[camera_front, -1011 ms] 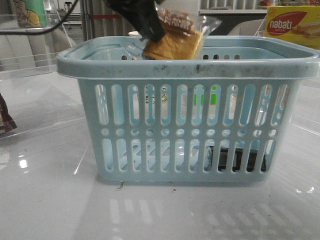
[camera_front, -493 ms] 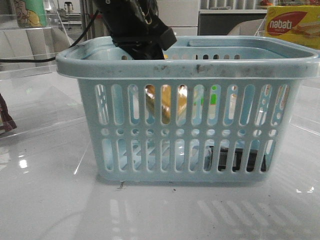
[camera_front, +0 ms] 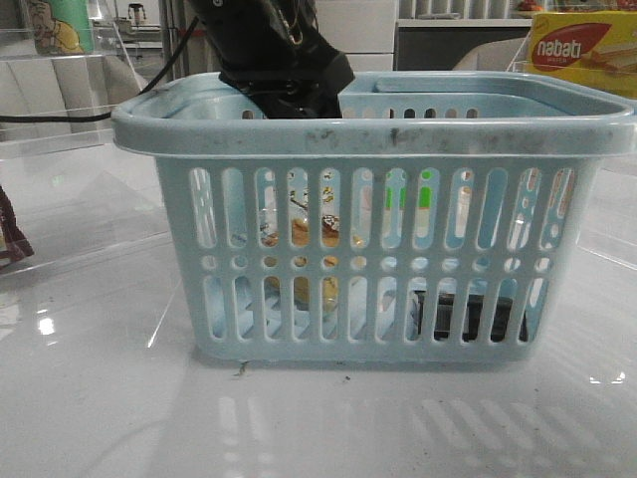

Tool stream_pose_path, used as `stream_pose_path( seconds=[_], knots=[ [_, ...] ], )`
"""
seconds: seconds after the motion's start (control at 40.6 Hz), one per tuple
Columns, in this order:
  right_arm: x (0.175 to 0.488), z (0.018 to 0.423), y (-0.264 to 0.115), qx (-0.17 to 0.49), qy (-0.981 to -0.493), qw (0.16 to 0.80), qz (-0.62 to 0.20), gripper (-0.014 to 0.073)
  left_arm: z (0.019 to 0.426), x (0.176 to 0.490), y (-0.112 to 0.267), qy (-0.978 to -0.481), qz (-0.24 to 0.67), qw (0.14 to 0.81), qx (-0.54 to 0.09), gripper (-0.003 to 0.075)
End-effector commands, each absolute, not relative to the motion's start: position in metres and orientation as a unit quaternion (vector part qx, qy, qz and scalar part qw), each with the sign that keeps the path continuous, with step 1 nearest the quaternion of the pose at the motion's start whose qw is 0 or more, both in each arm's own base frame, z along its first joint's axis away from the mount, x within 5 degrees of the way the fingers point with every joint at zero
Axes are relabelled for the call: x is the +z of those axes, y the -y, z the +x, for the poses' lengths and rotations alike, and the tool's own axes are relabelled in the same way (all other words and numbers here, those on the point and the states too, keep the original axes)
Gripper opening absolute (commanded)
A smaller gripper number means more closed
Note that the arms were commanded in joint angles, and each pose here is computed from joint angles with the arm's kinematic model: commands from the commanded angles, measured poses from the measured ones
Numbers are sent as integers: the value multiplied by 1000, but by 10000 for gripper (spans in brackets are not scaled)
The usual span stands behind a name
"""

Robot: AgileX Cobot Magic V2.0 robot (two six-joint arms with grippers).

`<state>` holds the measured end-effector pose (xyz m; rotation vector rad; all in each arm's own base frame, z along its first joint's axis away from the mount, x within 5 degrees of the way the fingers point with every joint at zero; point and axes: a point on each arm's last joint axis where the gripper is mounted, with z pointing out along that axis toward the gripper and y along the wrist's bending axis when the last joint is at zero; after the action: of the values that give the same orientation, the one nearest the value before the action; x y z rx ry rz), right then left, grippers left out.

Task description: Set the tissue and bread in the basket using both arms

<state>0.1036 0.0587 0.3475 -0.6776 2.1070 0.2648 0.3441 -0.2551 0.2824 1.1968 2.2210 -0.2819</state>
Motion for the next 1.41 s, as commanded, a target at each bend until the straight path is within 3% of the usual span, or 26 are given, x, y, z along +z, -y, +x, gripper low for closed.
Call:
stream_pose_path(
  seconds=[0.0, 0.148, 0.444, 0.641, 1.381],
  knots=[
    [361, 106, -59, 108, -827, 482, -268, 542, 339, 320, 256, -814, 440, 361, -119, 465],
    [361, 106, -59, 108, -827, 482, -268, 542, 331, 343, 250, -807, 440, 374, -123, 464],
    [361, 106, -59, 108, -827, 482, -268, 542, 278, 428, 215, -775, 435, 439, -137, 463],
    [361, 106, -59, 108, -827, 482, -268, 542, 236, 452, 186, -769, 425, 454, -145, 455],
    [361, 106, -59, 108, -827, 482, -268, 542, 102, 383, 90, -781, 379, 467, -170, 455]
  ],
)
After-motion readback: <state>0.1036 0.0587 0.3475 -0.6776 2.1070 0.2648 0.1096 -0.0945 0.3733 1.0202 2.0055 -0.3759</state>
